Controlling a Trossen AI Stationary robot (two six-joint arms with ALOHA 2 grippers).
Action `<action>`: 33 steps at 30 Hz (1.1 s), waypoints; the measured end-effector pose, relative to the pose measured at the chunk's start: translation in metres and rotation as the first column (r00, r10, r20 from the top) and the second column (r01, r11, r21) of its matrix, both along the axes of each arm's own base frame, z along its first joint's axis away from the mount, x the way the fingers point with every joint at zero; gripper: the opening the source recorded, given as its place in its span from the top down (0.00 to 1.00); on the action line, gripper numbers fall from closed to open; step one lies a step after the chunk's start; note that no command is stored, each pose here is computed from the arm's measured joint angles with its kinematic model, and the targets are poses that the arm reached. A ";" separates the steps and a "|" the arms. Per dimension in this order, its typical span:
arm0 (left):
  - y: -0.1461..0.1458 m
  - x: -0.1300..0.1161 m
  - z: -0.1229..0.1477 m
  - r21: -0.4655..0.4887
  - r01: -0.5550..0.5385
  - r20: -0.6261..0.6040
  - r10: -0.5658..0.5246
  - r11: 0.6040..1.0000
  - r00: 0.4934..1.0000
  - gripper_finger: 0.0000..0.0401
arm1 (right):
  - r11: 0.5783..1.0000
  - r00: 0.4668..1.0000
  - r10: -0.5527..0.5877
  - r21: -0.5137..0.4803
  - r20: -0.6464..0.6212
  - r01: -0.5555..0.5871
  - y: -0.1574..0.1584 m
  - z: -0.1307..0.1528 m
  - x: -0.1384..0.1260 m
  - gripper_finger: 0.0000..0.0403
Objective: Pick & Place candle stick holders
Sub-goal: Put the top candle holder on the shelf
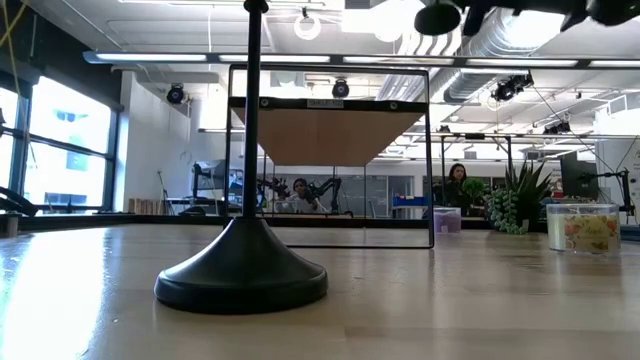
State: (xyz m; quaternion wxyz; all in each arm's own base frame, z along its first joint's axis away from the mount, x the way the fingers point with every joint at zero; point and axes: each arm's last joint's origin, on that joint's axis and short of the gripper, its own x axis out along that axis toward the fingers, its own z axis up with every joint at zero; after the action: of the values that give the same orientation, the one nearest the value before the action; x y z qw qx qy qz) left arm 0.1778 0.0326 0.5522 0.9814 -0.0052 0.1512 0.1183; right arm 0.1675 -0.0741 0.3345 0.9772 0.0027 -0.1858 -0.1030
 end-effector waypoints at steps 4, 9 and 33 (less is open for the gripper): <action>0.000 0.000 -0.001 -0.014 0.005 -0.004 -0.006 1.000 1.000 0.61 | 0.999 0.999 0.026 0.035 -0.027 -0.025 -0.023 -0.011 0.012 0.98; 0.000 0.000 -0.001 -0.028 0.000 0.000 0.000 1.000 1.000 0.61 | 0.991 0.996 0.081 0.107 -0.043 -0.076 -0.057 -0.030 0.023 0.98; 0.001 -0.001 -0.003 -0.017 -0.061 -0.031 0.060 0.998 0.998 0.61 | 0.974 0.968 0.214 0.107 -0.131 -0.201 -0.174 -0.042 0.093 0.98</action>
State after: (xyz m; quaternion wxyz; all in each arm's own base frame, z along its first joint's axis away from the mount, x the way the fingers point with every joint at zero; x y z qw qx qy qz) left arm 0.1768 0.0340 0.5489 0.9749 -0.0166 0.1668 0.1468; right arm 0.2607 -0.2481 0.2924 0.9921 0.0603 -0.1098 -0.0086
